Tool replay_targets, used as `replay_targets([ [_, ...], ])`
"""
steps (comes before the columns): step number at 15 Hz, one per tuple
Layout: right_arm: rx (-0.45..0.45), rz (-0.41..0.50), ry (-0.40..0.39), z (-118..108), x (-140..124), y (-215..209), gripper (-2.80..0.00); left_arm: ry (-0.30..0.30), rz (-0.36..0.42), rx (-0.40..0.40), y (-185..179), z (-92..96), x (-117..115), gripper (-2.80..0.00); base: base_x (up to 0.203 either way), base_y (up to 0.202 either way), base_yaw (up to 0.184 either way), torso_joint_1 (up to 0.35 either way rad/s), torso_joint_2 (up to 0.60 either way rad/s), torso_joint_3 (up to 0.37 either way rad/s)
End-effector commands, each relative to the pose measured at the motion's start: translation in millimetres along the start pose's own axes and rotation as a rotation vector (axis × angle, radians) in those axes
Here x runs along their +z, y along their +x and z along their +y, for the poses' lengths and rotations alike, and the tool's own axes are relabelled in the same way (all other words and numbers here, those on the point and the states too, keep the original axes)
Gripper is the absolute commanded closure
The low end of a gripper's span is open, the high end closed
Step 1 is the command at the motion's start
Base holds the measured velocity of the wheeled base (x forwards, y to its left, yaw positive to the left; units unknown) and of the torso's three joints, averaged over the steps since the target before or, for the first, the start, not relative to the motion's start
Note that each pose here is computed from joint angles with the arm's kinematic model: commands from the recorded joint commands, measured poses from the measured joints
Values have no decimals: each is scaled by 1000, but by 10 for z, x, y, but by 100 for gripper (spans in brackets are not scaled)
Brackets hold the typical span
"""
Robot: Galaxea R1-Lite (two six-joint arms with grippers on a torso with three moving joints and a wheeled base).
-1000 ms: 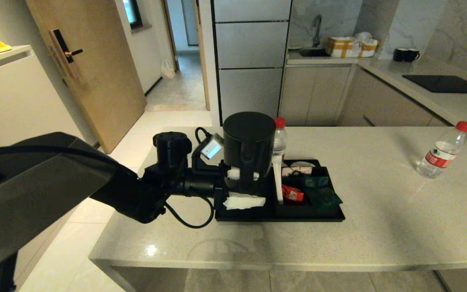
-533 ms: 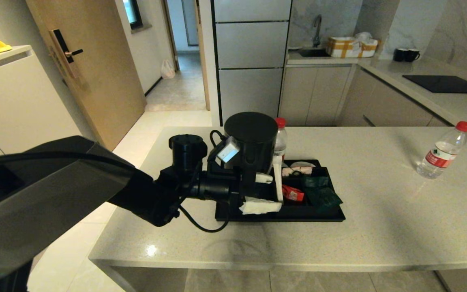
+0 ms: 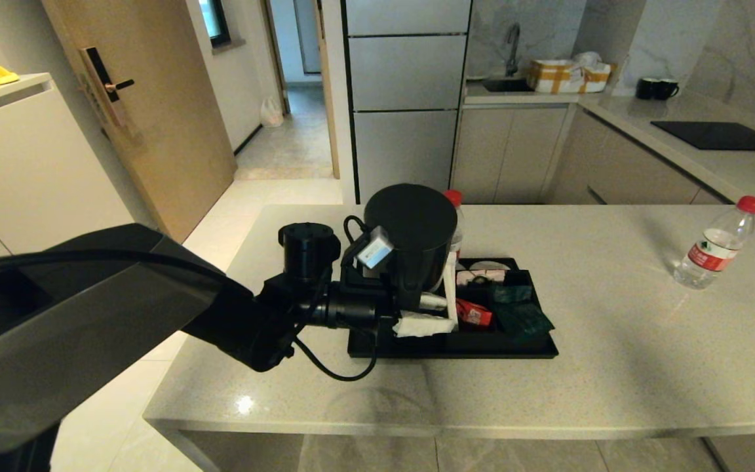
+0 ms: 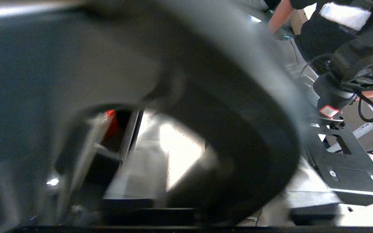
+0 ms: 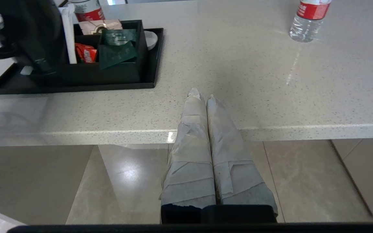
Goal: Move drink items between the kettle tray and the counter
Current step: Pick up the kettle
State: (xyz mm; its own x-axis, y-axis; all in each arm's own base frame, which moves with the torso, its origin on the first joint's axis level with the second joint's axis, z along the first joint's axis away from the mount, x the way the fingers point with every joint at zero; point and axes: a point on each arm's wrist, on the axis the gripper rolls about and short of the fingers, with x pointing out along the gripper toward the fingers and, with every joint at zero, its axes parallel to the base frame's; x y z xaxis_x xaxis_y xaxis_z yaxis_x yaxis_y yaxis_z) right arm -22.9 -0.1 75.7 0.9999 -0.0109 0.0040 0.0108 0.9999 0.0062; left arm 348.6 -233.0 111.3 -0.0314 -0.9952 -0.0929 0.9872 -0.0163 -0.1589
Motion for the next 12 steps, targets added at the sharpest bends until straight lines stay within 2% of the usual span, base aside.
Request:
replay_targets([
  [1, 0, -1, 0, 0, 0, 0, 0, -20, 13, -4, 11, 27, -115, 0, 0, 0, 0, 0, 0, 0],
  [5, 0, -1, 0, 0, 0, 0, 0, 7, -2, 13, 17, 56, -32, 0, 0, 0, 0, 0, 0, 0],
  [8, 0, -1, 0, 0, 0, 0, 0, 64, -40, 57, 22, 142, 208, 0, 0, 0, 0, 0, 0, 0],
  [10, 0, -1, 0, 0, 0, 0, 0, 76, -49, 81, 13, 171, 292, 0, 0, 0, 0, 0, 0, 0],
  [12, 0, 1, 0, 0, -1, 0, 0, 110, -73, 111, -27, 205, 488, 0, 0, 0, 0, 0, 0, 0],
])
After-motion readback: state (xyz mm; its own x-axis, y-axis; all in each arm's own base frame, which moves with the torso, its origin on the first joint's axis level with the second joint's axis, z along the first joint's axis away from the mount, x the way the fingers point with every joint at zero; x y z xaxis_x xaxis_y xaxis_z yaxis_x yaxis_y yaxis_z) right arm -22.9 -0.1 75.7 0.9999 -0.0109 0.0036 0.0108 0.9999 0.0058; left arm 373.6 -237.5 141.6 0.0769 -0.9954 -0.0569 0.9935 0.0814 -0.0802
